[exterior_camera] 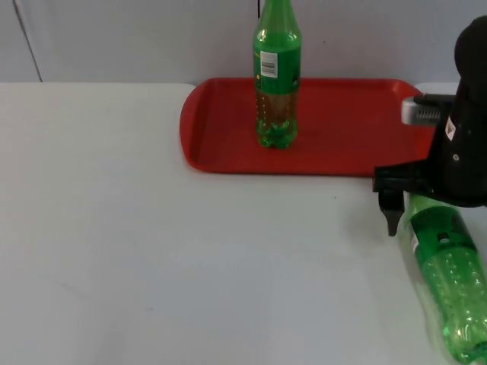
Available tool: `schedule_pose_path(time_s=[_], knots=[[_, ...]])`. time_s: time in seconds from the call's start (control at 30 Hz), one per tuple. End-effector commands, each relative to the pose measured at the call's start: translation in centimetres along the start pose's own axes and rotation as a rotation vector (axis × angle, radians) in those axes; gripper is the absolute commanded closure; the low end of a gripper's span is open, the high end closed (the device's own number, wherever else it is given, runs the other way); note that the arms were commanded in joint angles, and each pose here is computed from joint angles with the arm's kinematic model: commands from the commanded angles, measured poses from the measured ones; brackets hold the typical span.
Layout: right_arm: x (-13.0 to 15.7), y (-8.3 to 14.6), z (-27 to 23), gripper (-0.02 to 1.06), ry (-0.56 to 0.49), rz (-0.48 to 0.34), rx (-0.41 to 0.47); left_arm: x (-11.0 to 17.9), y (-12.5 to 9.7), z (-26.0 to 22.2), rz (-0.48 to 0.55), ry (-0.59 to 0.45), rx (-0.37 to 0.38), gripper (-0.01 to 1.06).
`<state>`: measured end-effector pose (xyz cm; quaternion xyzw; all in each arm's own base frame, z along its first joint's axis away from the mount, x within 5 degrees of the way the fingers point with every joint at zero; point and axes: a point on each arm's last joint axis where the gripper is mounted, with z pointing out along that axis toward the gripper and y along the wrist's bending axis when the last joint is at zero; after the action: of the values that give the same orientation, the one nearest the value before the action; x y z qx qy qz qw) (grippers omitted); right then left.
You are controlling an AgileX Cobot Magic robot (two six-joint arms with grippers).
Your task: Place the bottle upright on the tray.
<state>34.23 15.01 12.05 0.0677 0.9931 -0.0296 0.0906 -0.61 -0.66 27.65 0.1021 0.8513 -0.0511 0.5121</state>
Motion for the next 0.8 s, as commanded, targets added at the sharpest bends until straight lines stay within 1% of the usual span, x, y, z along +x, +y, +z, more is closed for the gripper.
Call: schedule_pose_path(time_s=[0.0, 0.3, 0.4, 0.53, 0.6, 0.63, 0.67, 0.7, 0.77], knots=[[0.4, 0.0, 0.6, 0.01, 0.003, 0.012, -0.015, 0.1, 0.0, 0.1, -0.006, 0.001, -0.003, 0.00], [0.9, -0.1, 3.2, 0.01, 0.052, -0.003, 0.019, 0.1, 0.0, 0.1, -0.006, 0.001, -0.003, 0.00], [0.8, -0.1, 3.5, 0.01, 0.053, -0.001, 0.010, 0.1, 0.0, 0.1, -0.006, 0.001, -0.003, 0.00], [0.7, -0.1, 3.5, 0.05, 0.046, 0.004, 0.002, 0.1, 0.0, 0.1, -0.006, 0.001, -0.003, 0.00], [0.8, 0.0, 3.5, 0.09, 0.050, 0.016, -0.006, 0.1, 0.0, 0.1, -0.006, 0.001, -0.003, 0.00], [0.8, 0.0, 3.5, 0.17, 0.051, 0.017, -0.006, 0.1, 0.0, 0.1, -0.006, 0.001, -0.003, 0.00], [0.8, 0.0, 3.5, 0.17, 0.051, 0.017, -0.006, 0.1, 0.0, 0.1, -0.006, 0.001, -0.003, 0.00], [0.8, 0.0, 3.5, 0.24, 0.052, 0.017, -0.005, 0.1, 0.0, 0.1, -0.006, 0.001, -0.003, 0.00], [0.9, -0.1, 3.5, 0.45, 0.059, 0.016, 0.002, 0.1, 0.0, 0.1, -0.006, 0.001, -0.003, 0.00]])
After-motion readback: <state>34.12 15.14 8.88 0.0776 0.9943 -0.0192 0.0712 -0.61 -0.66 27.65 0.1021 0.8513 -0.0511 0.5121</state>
